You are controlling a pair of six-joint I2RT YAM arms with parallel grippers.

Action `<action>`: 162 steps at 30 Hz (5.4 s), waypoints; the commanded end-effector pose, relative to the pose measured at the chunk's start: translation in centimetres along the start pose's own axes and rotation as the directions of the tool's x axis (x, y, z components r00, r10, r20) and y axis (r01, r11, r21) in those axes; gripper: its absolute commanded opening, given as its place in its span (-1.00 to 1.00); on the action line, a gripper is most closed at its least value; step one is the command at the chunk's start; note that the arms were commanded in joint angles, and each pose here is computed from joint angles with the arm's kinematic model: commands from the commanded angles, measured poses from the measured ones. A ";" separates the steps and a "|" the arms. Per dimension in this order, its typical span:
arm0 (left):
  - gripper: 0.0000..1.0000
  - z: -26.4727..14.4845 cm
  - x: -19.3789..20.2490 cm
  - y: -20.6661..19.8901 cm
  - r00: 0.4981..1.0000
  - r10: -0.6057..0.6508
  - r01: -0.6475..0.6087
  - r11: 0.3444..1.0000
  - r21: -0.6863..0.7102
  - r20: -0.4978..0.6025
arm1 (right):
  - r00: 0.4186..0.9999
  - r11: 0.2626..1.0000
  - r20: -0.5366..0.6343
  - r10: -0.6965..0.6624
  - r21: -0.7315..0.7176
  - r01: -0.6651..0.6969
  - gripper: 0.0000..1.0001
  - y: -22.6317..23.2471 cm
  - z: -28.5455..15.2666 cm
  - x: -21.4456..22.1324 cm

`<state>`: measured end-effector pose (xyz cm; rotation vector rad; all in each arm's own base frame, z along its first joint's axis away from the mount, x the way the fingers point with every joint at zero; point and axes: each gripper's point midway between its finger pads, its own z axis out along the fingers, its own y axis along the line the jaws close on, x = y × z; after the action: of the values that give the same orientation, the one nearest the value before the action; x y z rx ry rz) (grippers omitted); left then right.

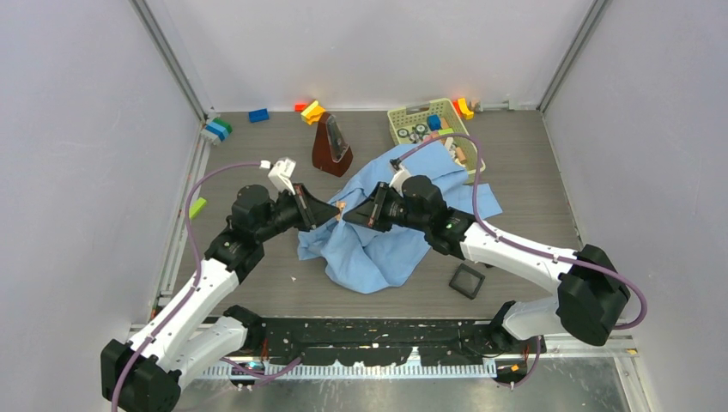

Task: Remove the brooch from the garment

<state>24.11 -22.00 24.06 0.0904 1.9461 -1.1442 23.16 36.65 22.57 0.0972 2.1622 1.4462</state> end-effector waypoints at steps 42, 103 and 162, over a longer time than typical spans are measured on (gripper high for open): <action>-1.00 -3.2 0.2 -3.0 1.000 0.017 -0.017 0.998 0.068 -0.003 | 0.982 0.987 0.120 -0.145 -0.046 0.151 -0.56 3.3 -1.2 -0.6; -1.00 -8.4 -2.6 7.0 0.908 0.263 -0.407 0.735 -0.542 -0.325 | 0.962 0.963 0.100 -0.253 0.118 0.241 0.54 1.1 0.0 -0.4; -1.00 -5.3 -8.8 -11.4 0.903 -0.429 0.383 0.813 0.438 0.006 | 0.894 0.911 0.421 -0.151 -0.293 0.292 -0.01 12.9 -8.9 -4.9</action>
<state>22.61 -21.82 36.46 -0.2503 1.7279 -1.7523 19.03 34.04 35.57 -0.0771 1.5802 1.5589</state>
